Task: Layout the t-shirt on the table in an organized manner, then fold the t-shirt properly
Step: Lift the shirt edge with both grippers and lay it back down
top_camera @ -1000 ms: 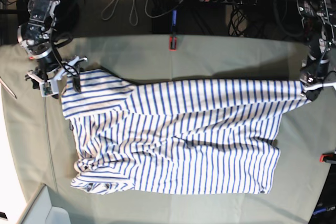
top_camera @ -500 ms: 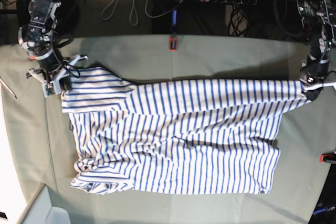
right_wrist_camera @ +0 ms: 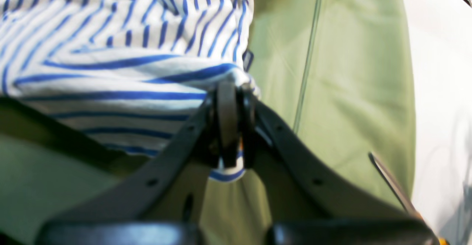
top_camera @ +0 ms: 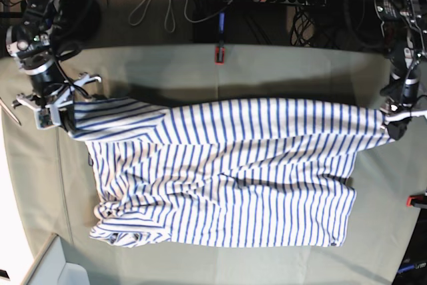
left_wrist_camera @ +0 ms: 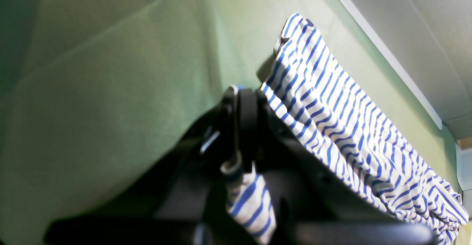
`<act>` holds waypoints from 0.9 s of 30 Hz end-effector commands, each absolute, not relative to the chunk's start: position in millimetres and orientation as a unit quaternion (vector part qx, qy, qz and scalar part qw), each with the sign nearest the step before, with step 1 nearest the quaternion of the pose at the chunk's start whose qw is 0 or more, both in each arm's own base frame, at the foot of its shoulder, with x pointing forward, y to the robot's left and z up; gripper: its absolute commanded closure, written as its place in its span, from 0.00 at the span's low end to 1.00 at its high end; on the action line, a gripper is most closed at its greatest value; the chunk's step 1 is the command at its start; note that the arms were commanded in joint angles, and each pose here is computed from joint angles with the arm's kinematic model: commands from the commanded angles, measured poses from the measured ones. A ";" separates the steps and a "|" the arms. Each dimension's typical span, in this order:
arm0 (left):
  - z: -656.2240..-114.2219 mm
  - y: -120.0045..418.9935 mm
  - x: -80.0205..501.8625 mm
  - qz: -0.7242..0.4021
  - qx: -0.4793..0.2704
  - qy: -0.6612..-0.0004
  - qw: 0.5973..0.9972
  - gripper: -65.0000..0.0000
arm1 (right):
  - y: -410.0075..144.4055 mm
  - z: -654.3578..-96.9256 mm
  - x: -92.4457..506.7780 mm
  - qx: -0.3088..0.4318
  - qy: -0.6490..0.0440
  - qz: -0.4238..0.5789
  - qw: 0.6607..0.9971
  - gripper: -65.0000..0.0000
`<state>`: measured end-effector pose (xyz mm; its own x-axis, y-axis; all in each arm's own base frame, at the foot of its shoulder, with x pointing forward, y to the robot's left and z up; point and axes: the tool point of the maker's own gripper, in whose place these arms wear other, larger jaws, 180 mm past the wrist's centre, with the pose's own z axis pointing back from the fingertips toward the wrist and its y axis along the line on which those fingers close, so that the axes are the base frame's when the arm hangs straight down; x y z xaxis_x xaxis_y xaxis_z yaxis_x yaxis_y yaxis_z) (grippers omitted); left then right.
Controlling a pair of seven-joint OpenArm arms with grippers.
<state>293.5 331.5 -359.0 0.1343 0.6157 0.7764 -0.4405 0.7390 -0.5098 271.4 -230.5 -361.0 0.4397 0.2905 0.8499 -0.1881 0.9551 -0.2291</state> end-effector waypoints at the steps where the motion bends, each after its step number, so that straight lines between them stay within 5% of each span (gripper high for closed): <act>1: -348.7 338.4 293.4 0.343 -0.072 -0.570 0.743 1.00 | -237.5 -348.7 272.2 -0.056 -0.525 0.140 0.838 1.00; 15: -349.1 329.2 266.1 0.322 -0.062 -0.560 0.761 1.00 | -276.9 -341.8 249.9 -0.101 -0.509 0.105 0.849 1.00; 20: -341.3 326.0 308.7 0.332 -0.088 -0.569 0.747 0.99 | -255.3 -344.8 279.1 -0.069 -0.523 0.118 0.841 1.00; 27: -368.1 313.0 381.0 0.363 -0.152 -0.494 0.776 0.99 | -263.1 -359.5 322.4 -0.039 -0.530 0.086 0.842 1.00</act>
